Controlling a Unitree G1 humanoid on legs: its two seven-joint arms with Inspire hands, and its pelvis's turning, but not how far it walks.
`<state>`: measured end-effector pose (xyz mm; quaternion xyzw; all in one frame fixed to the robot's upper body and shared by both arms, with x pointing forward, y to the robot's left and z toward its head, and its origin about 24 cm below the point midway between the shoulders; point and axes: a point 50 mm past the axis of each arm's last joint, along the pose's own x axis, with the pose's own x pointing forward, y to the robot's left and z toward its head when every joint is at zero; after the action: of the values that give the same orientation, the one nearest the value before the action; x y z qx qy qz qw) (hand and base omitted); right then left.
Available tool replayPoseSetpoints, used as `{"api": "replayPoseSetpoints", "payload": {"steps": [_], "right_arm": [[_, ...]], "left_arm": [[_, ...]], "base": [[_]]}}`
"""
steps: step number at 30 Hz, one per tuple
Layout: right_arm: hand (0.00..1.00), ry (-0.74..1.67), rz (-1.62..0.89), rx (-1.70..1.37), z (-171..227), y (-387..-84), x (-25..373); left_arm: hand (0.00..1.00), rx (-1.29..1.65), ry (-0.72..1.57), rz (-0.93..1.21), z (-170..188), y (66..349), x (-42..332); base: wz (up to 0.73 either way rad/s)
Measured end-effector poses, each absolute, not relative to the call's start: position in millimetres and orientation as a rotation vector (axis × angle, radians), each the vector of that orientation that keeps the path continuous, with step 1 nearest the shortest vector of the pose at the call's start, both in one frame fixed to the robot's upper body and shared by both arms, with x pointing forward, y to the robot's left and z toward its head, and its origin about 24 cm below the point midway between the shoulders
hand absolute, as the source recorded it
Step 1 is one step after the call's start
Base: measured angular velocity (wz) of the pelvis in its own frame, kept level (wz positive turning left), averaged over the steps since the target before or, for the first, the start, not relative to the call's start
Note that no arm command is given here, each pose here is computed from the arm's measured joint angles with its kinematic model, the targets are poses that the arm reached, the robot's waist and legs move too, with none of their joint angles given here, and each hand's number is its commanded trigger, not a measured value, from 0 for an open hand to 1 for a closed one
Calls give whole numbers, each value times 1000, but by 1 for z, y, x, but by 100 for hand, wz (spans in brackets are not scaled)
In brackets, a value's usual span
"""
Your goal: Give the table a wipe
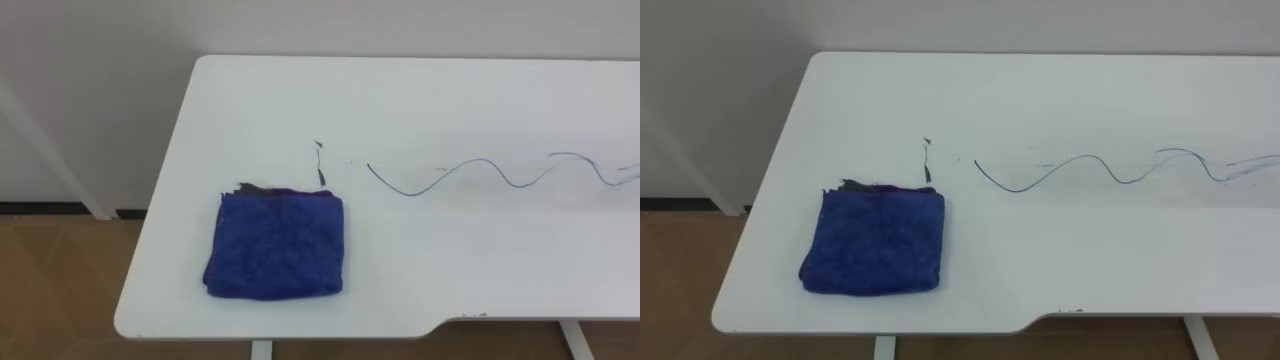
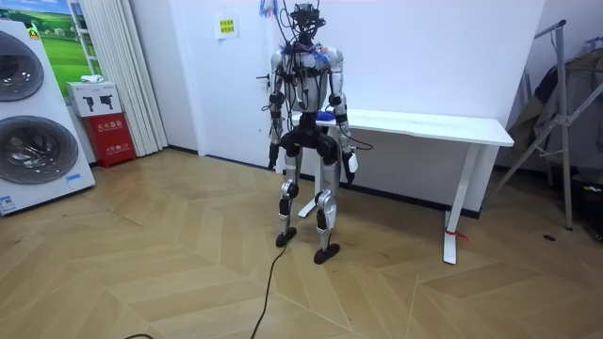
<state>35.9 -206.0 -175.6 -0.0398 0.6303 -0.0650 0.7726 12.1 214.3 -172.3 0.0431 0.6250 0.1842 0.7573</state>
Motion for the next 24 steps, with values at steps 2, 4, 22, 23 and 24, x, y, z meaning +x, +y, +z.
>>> {"api": "replayPoseSetpoints", "payload": {"steps": [2, 4, 22, 23, 24], "right_arm": [[0, 1366, -141, -86, -176, -206, 36], [0, 1366, -142, -85, -176, -206, 36], [0, 1366, -145, -62, -176, -206, 35], [0, 1367, -154, -54, -176, -206, 35], [0, 1368, -160, -50, -176, -206, 34]], "left_arm": [[0, 94, 1362, 402, -172, 214, 12], [0, 94, 1362, 401, -172, 214, 12], [0, 85, 1351, 397, -172, 214, 14], [0, 75, 1353, 405, -172, 214, 13], [0, 70, 1354, 408, -172, 214, 13]], "base": [[0], [0], [0], [0], [0]]}}
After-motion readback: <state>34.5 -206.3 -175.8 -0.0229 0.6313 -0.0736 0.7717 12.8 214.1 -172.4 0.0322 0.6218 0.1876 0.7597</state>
